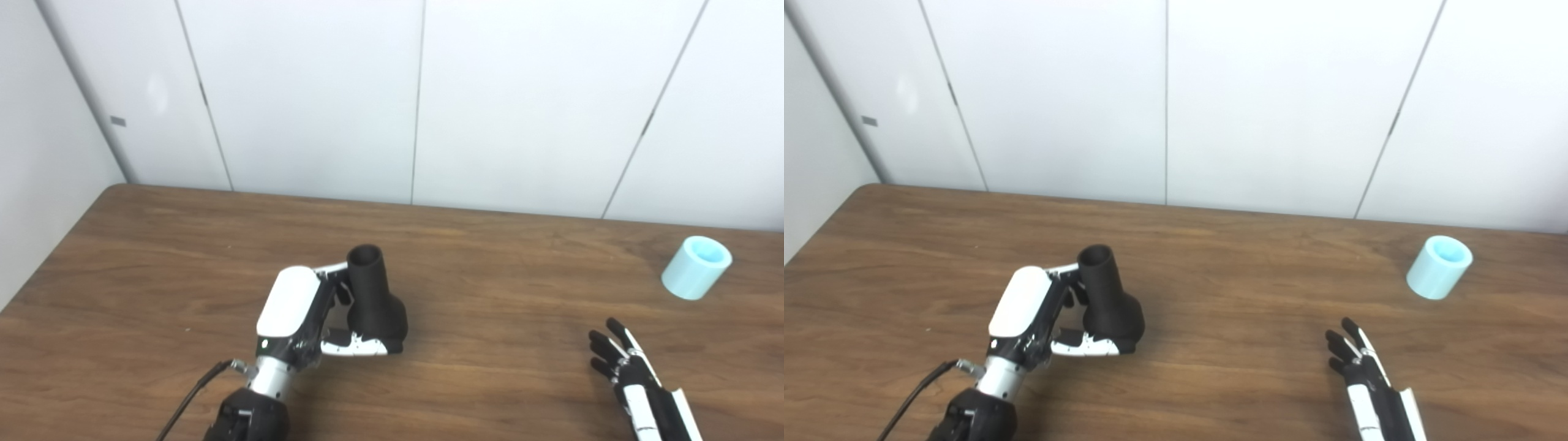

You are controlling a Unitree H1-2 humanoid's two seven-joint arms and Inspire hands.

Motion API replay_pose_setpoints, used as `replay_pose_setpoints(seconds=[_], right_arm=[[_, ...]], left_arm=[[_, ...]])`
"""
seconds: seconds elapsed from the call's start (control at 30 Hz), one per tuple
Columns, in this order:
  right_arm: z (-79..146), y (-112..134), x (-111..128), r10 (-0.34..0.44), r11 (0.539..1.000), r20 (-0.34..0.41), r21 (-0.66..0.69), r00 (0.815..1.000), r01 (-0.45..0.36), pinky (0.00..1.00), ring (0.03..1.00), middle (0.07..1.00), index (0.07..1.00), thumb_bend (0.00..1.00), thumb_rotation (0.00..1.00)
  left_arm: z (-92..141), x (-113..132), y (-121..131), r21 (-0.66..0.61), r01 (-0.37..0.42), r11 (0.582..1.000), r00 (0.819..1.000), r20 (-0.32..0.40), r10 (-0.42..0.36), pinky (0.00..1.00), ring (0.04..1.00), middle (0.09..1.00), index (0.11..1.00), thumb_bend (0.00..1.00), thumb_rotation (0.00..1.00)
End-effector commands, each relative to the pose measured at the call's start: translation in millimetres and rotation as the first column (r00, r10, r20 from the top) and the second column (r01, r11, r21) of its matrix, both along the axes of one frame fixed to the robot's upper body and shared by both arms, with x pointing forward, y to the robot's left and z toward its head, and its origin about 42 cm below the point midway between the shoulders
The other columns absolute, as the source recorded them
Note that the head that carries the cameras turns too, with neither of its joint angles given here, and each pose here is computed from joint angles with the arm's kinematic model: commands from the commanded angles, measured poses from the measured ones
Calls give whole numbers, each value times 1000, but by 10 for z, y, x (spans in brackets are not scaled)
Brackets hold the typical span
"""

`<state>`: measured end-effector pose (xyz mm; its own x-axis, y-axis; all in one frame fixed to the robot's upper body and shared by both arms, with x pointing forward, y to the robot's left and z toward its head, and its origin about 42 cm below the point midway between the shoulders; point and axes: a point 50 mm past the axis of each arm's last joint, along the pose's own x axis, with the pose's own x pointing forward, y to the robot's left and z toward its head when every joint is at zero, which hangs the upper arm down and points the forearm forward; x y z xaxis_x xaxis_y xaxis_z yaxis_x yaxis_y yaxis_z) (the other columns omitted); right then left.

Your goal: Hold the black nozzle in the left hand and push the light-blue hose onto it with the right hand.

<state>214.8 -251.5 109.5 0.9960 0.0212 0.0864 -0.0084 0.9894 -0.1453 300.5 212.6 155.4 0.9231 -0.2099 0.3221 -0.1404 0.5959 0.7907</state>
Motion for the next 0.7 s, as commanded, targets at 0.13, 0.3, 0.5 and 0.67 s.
replay_pose_setpoints(seconds=[0.13,0.3,0.5,0.67], right_arm=[[-109,187,-30,5,999,-48,35,999,-3,840,888,878,924,495,941],[-83,230,-18,-5,1000,-49,19,999,6,815,879,872,916,473,964],[-65,258,-4,-8,1000,-40,14,999,8,823,888,876,919,451,993],[-26,279,1,-7,1000,-39,30,999,8,845,898,882,926,469,988]], left_arm=[[39,-63,-198,-13,69,998,994,81,-67,326,422,455,513,474,0],[-130,-140,-308,-2,96,995,992,77,-95,338,414,449,502,474,0],[-338,-203,-347,8,117,993,991,65,-117,330,429,457,500,475,0],[-464,-237,-340,22,139,990,988,65,-141,324,437,451,506,474,0]])
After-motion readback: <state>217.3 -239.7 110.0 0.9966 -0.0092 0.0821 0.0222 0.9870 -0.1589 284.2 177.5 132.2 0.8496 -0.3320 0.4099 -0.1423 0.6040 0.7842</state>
